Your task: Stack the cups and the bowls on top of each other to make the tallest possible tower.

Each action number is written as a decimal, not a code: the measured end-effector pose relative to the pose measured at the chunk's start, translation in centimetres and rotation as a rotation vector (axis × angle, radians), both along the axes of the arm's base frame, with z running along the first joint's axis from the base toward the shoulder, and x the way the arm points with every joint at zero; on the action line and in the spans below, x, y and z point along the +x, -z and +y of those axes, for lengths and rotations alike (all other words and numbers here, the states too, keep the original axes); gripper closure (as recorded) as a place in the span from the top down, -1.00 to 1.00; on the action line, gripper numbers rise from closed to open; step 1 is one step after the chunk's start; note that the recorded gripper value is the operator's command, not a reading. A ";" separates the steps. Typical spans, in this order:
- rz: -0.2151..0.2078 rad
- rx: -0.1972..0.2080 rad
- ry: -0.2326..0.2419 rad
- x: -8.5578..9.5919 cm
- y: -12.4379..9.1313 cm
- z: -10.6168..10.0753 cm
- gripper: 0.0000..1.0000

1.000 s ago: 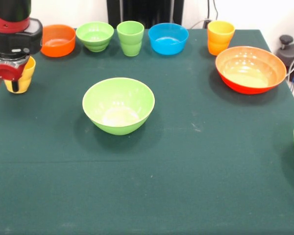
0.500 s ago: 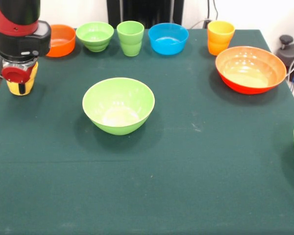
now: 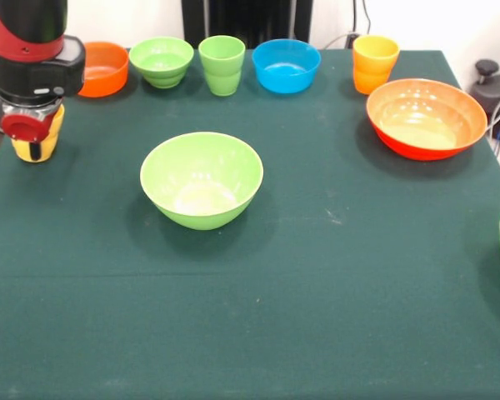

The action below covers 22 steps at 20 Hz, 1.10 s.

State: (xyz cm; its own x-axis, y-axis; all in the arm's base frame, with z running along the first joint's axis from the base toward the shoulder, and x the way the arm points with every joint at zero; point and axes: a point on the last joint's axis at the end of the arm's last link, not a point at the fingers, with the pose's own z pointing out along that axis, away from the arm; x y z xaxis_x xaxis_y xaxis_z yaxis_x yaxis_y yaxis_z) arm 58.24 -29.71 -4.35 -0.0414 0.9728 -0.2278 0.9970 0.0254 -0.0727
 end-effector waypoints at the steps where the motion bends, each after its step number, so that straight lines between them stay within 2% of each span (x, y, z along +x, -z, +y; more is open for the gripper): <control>1: -0.002 -0.005 -0.003 0.0 0.0 0.0 -1.00; 8: -0.015 -0.017 -0.006 0.0 0.1 -0.4 -1.00; 22: -0.022 -0.011 0.012 0.2 0.2 -0.6 -1.00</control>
